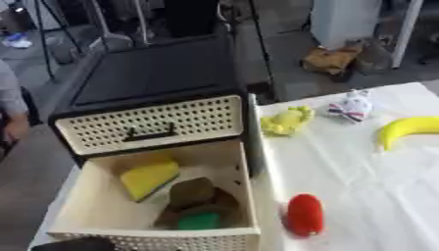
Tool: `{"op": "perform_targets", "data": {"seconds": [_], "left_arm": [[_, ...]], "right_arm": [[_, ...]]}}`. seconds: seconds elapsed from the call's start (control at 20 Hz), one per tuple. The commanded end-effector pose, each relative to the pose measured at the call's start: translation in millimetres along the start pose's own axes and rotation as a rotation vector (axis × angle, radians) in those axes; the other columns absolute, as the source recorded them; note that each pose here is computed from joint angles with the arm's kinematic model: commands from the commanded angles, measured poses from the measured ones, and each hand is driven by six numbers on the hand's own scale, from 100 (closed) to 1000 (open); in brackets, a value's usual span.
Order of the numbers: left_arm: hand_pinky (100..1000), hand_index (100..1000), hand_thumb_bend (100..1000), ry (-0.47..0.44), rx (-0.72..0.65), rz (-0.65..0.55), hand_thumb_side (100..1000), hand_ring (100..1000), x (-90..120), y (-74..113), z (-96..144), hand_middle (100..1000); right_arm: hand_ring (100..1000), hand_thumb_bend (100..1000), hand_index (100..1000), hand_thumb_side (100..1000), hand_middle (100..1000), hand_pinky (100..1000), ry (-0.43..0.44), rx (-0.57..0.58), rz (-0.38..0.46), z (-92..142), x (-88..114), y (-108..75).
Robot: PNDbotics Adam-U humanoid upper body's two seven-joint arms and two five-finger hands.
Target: Pick up objects from table and place into drawer.
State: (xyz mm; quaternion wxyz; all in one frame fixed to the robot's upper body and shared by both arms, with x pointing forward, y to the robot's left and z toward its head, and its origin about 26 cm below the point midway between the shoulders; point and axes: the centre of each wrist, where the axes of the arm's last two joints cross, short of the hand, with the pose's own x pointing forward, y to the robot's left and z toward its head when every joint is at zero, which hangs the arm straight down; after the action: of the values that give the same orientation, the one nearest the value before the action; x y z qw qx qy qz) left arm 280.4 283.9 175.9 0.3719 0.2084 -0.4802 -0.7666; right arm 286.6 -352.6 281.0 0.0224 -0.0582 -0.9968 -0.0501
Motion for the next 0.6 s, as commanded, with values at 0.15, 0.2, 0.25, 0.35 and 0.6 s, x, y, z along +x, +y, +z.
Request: {"op": "perform_targets", "data": {"seconds": [0.15, 0.2, 0.25, 0.35, 0.6], "left_arm": [[100, 1000, 100, 0.009, 0.01, -0.086, 583, 100, 0.5, 7.9, 6.4, 100], [100, 1000, 100, 0.011, 0.007, -0.094, 575, 100, 0.5, 7.3, 6.4, 100], [100, 1000, 100, 0.013, 0.002, -0.1, 568, 100, 0.5, 6.7, 6.4, 100], [100, 1000, 100, 0.017, -0.012, -0.104, 558, 100, 0.7, 5.5, 6.1, 100], [100, 1000, 100, 0.03, -0.034, -0.079, 600, 100, 1.3, 2.4, 5.6, 100]], "right_arm": [[802, 100, 858, 1000, 711, 651, -0.025, 0.011, 0.003, -9.0, 4.8, -0.6], [802, 100, 858, 1000, 711, 651, -0.025, 0.011, 0.003, -8.9, 4.8, -0.6], [802, 100, 858, 1000, 711, 651, -0.024, 0.01, 0.004, -8.9, 4.7, -0.6], [803, 100, 858, 1000, 710, 651, -0.023, 0.01, 0.003, -8.8, 4.7, -0.4], [803, 100, 857, 1000, 710, 650, -0.022, 0.01, 0.004, -8.6, 4.7, -0.7]]}}
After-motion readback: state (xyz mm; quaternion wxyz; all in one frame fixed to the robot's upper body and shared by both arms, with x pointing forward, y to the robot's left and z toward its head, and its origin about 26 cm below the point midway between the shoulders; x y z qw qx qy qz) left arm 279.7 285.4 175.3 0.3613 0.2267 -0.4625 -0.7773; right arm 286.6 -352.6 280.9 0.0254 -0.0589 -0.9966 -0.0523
